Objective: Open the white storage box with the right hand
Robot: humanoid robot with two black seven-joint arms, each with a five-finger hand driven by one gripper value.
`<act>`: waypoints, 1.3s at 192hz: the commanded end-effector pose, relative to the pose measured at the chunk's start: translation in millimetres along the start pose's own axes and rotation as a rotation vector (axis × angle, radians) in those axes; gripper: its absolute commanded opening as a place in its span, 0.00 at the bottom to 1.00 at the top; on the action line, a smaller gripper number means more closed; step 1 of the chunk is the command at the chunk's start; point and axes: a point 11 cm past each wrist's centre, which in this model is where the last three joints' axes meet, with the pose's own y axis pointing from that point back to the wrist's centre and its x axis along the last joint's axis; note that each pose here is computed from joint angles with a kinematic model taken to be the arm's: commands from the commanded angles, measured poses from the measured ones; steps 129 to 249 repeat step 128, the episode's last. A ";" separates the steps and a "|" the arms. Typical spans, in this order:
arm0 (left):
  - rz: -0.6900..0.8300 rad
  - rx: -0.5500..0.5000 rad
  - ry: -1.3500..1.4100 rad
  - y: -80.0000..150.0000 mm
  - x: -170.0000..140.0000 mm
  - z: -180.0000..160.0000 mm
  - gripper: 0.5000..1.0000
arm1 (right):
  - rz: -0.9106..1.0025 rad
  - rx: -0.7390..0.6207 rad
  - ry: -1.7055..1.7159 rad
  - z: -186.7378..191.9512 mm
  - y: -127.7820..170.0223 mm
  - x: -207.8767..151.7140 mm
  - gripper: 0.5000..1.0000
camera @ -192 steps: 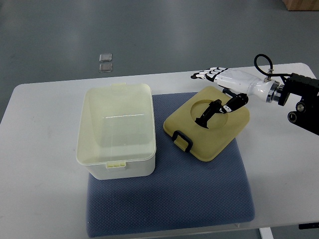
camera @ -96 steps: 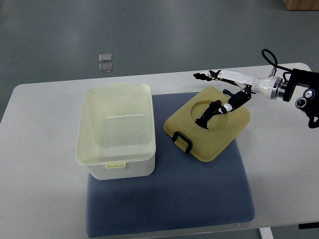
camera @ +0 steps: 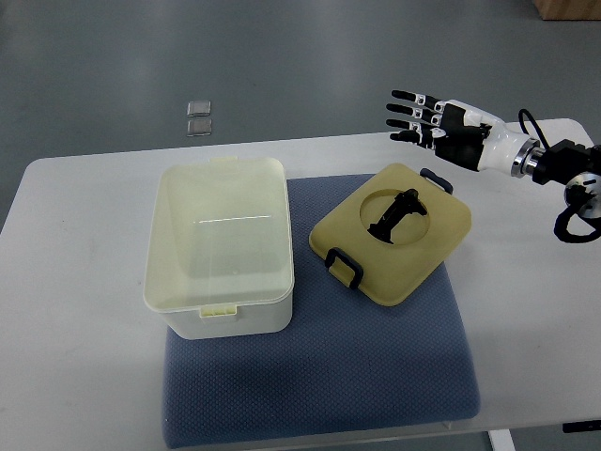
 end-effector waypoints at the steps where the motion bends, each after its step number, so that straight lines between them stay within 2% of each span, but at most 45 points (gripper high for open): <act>1: 0.000 0.000 0.000 0.0 0.0 0.1 1.00 | 0.035 -0.033 -0.157 4.7 1.7 6.9 0.88; 113: 0.000 0.002 -0.001 -0.1 0.1 -0.9 1.00 | -0.057 -0.045 -0.233 18.2 -15.4 -16.3 0.88; 249: 0.000 0.000 -0.001 0.0 0.0 0.0 1.00 | -0.068 -0.043 -0.234 17.5 -15.4 -17.5 0.88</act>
